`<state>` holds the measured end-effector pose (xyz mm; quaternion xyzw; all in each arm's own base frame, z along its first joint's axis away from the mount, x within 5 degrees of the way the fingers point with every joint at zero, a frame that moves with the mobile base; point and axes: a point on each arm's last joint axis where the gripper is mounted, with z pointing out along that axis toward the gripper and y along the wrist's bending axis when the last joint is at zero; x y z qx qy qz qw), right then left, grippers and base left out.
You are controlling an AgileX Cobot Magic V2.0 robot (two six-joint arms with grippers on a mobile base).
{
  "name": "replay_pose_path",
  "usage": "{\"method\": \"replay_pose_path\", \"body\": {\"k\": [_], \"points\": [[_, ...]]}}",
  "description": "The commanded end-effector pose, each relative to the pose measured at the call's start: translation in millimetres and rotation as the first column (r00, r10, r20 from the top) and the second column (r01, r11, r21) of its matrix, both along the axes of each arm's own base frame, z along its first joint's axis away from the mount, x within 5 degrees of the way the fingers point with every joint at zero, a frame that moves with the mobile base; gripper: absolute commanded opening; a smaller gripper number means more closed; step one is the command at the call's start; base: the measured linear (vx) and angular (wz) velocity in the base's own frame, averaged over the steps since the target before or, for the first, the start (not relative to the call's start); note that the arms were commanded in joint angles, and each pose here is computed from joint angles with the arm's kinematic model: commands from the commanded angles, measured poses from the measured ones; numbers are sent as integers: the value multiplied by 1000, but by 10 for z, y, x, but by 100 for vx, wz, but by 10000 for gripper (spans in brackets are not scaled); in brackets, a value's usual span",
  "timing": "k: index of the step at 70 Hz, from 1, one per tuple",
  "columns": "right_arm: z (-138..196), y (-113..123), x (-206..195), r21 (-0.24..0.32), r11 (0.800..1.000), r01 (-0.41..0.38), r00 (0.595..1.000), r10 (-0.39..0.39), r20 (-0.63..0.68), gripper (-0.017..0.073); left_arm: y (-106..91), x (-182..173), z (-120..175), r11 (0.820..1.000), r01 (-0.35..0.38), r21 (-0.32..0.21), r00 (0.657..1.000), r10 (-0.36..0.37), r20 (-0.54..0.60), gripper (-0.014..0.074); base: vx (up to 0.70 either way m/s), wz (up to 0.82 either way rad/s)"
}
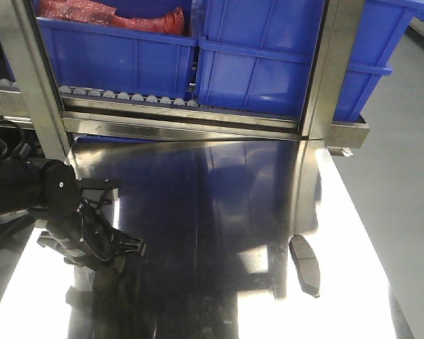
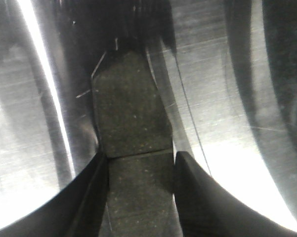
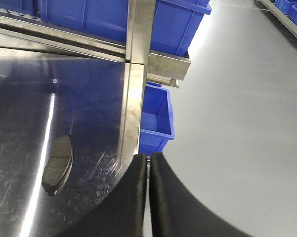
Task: Move and align brake pads A on conveyor
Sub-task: 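Close the left gripper on the brake pad and lift it, then move the right gripper over the other brake pad on the table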
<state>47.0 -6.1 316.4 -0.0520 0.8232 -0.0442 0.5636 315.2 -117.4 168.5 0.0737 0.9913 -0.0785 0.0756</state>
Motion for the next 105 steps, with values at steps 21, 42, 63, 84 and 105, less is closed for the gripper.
{"method": "replay_pose_path", "body": {"k": [21, 42, 63, 84, 105], "points": [[131, 3, 27, -13, 1000, -7, 997, 8, 80, -1, 62, -193, 641, 997, 26, -70, 969, -8, 249, 82, 0, 0], [131, 3, 27, -13, 1000, -7, 997, 8, 80, -1, 328, -951, 888, 994, 29, -109, 925, 15, 380, 83, 0, 0], [131, 3, 27, -13, 1000, -7, 997, 8, 80, -1, 564, -1620, 957, 986, 43, -159, 843, 49, 535, 83, 0, 0], [131, 3, 27, -13, 1000, -7, 997, 8, 80, -1, 667, -1935, 1019, 980, 63, -189, 789, 67, 610, 83, 0, 0], [131, 3, 27, -13, 1000, -7, 997, 8, 80, -1, 680, -1980, 1037, 979, 67, -191, 786, 66, 614, 83, 0, 0]]}}
